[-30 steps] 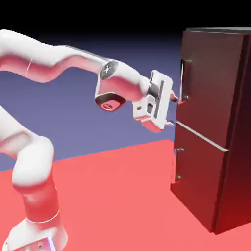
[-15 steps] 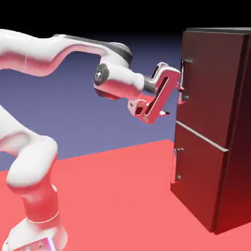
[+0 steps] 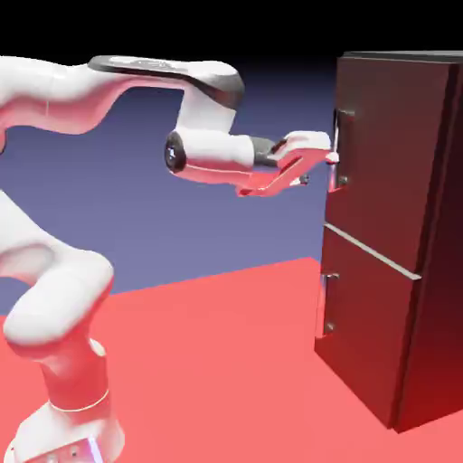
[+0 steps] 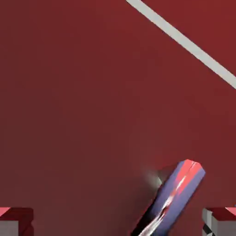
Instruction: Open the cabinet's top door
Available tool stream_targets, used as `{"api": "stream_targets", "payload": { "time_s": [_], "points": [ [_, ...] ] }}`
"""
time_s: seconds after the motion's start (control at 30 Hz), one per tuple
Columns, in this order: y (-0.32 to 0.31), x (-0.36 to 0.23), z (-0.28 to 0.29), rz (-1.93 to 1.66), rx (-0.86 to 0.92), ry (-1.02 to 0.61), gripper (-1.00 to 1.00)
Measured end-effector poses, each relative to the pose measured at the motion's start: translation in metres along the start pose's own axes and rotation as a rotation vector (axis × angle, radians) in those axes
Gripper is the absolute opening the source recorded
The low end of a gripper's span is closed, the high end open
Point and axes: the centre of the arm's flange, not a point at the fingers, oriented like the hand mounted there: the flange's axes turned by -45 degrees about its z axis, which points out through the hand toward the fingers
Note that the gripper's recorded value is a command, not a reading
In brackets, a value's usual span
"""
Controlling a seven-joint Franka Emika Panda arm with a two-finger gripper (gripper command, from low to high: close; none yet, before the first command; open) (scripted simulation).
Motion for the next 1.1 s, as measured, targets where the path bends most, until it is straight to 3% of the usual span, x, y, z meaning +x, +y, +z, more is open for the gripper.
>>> {"api": "stream_targets", "payload": {
  "time_s": [0.43, 0.57, 0.6, 1.1],
  "points": [
    [0.032, -0.022, 0.014, 0.541, 0.103, -0.138, 0.0],
    [0.026, -0.027, 0.061, 0.541, 0.103, -0.137, 0.0],
    [0.026, -0.027, 0.063, 0.541, 0.103, -0.138, -1.0],
    [0.01, -0.012, 0.032, 0.529, -0.039, -0.176, -1.0]
  ]
}}
